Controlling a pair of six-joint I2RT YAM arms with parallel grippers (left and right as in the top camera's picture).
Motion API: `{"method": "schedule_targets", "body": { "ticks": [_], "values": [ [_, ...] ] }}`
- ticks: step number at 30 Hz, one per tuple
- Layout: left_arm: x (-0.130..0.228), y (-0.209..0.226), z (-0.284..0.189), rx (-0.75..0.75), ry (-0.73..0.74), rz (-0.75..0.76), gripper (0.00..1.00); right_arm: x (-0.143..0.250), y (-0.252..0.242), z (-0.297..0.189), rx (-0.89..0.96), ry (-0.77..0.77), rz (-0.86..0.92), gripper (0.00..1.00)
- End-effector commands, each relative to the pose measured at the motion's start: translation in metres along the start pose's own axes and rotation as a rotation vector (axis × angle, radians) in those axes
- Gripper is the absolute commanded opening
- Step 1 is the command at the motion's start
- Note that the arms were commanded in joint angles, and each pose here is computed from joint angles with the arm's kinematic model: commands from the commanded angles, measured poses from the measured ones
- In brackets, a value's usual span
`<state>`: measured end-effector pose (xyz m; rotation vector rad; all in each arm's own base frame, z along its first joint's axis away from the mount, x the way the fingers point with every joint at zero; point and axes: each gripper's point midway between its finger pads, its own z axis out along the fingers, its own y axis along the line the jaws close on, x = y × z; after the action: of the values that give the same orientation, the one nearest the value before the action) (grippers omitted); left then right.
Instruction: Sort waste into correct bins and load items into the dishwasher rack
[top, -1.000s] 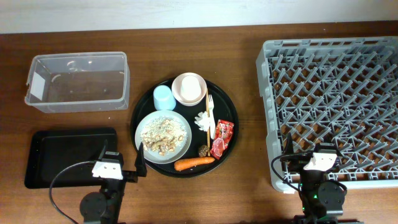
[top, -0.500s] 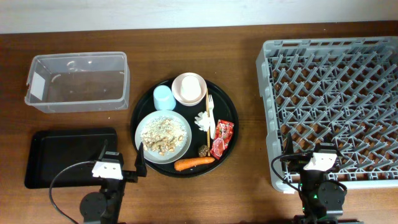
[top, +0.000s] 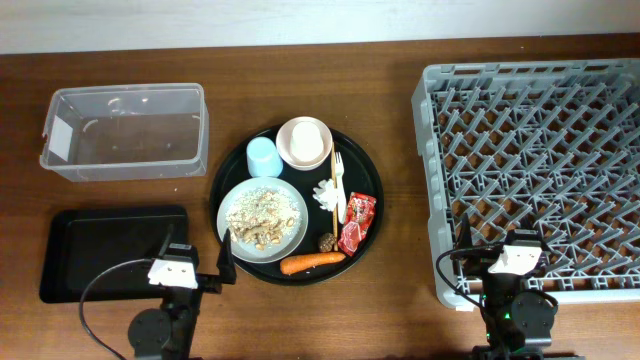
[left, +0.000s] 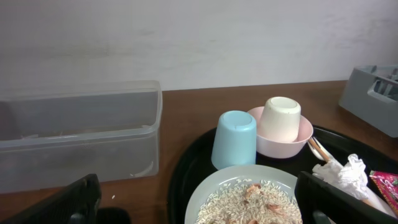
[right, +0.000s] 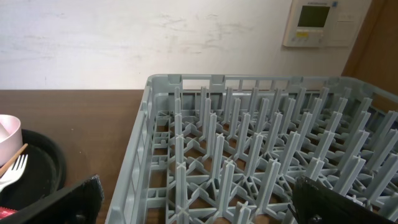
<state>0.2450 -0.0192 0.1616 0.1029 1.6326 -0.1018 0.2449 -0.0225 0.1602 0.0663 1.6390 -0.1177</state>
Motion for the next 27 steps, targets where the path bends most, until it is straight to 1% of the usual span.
{"method": "schedule_targets", "body": {
  "ticks": [1, 2, 3, 5, 7, 9, 12, 14, 16, 18, 19, 20, 21, 25, 27],
  "values": [
    [-0.003, -0.033, -0.003, 0.190, -0.003, -0.135, 0.99, 0.004, -0.001, 0.000, 0.001, 0.007, -0.003, 0.99],
    [-0.004, -0.056, -0.009, 0.330, 0.005, -0.174, 0.99, 0.004, -0.001, 0.000, 0.001, 0.007, -0.003, 0.99],
    [-0.006, -0.071, -0.015, 0.426, 0.007, -0.172, 0.99, 0.004, -0.001, 0.000, 0.001, 0.007, -0.003, 0.99],
    [-0.009, -0.083, -0.021, 0.501, 0.001, -0.164, 0.99, 0.004, -0.001, 0.000, 0.001, 0.007, -0.003, 0.99],
    [-0.025, -0.083, -0.023, 0.511, -0.065, -0.154, 0.99, 0.004, -0.001, 0.000, 0.001, 0.007, -0.003, 0.99],
    [-0.052, -0.084, -0.028, 0.529, -0.153, -0.203, 0.99, 0.004, -0.001, 0.000, 0.001, 0.007, -0.003, 0.99],
    [-0.081, -0.086, -0.038, 0.541, -0.200, -0.201, 0.99, 0.004, -0.001, 0.000, 0.001, 0.007, -0.003, 0.99],
    [-0.101, -0.082, -0.042, 0.510, -0.179, -0.215, 0.99, 0.004, -0.001, 0.000, 0.001, 0.007, -0.003, 0.99],
    [-0.114, -0.079, -0.040, 0.468, -0.086, -0.182, 0.99, 0.004, -0.001, 0.000, 0.001, 0.007, -0.003, 0.99],
    [-0.117, -0.063, -0.025, 0.366, 0.040, -0.238, 0.99, 0.004, -0.001, 0.000, 0.001, 0.007, -0.003, 0.99],
    [-0.117, -0.061, -0.019, 0.353, 0.098, -0.259, 0.99, 0.004, -0.001, 0.000, 0.001, 0.007, -0.003, 0.99],
    [-0.117, -0.062, -0.007, 0.355, 0.210, -0.298, 0.99, 0.004, -0.001, 0.000, 0.001, 0.007, -0.003, 0.99],
    [-0.119, -0.067, 0.005, 0.389, 0.312, -0.323, 0.99, 0.004, -0.001, 0.000, 0.001, 0.007, -0.003, 0.99],
    [-0.118, -0.086, 0.041, 0.479, 0.625, -0.281, 0.99, 0.004, -0.001, 0.000, 0.001, 0.007, -0.003, 0.99],
    [-0.114, -0.102, 0.063, 0.542, 0.706, -0.313, 0.99, 0.004, -0.001, 0.000, 0.001, 0.007, -0.003, 0.99]
  ]
}}
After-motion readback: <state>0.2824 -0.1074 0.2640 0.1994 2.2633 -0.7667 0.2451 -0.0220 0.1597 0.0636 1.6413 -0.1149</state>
